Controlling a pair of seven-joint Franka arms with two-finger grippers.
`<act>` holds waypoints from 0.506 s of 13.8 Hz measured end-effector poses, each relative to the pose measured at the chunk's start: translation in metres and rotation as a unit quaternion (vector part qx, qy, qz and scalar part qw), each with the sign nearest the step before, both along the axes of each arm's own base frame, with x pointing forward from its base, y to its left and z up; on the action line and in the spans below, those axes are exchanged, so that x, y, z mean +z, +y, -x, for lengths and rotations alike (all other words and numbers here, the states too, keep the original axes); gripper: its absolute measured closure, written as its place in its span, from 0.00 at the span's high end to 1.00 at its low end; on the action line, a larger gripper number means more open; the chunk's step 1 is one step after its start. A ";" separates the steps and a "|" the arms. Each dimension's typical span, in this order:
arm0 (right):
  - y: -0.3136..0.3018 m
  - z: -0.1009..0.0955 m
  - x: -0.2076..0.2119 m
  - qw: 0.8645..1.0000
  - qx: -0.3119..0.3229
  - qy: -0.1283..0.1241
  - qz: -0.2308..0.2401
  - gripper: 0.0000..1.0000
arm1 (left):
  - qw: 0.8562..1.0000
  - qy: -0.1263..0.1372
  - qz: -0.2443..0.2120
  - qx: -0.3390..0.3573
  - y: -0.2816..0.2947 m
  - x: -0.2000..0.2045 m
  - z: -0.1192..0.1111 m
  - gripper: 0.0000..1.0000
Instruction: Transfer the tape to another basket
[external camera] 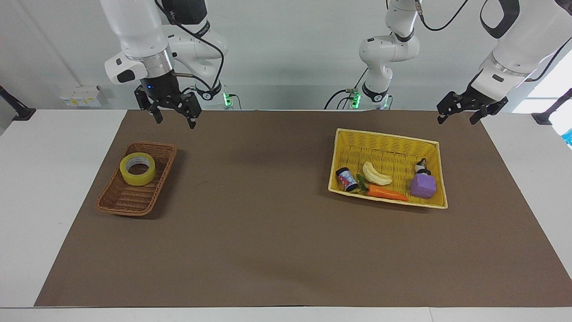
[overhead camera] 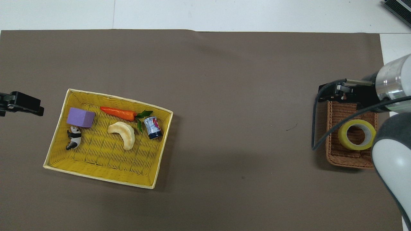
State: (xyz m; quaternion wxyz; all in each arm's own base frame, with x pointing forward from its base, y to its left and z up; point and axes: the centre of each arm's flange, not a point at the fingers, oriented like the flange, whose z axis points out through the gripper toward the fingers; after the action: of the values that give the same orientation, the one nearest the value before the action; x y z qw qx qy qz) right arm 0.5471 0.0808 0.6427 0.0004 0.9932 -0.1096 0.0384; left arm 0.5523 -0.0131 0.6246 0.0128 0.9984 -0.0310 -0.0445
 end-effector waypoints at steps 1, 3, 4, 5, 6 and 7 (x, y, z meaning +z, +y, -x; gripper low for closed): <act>-0.001 0.006 0.007 1.000 -0.001 0.000 0.002 1.00 | 1.000 -0.001 0.000 0.000 0.000 0.000 0.000 1.00; -0.011 0.015 0.019 1.000 0.001 0.004 0.003 1.00 | 1.000 -0.002 0.000 0.000 0.000 0.000 0.000 1.00; -0.015 0.018 0.022 1.000 0.014 0.004 0.005 1.00 | 1.000 -0.002 0.000 0.000 0.000 0.000 0.000 1.00; -0.020 0.020 0.023 0.999 0.031 0.005 0.006 1.00 | 1.000 -0.002 0.000 0.000 0.000 0.000 0.000 1.00; -0.022 0.021 0.022 0.999 0.044 0.007 0.006 1.00 | 1.000 -0.002 0.000 0.000 0.000 0.000 0.000 1.00; -0.023 0.021 0.019 0.999 0.051 0.010 0.006 1.00 | 1.000 -0.002 0.000 0.000 0.000 0.000 0.000 1.00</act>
State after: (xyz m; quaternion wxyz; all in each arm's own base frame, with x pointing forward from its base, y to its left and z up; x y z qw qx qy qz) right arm 0.5260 0.0573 0.6617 0.0052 0.9979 -0.0583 0.0292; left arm 0.5528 -0.0132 0.6250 0.0128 0.9986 -0.0309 -0.0421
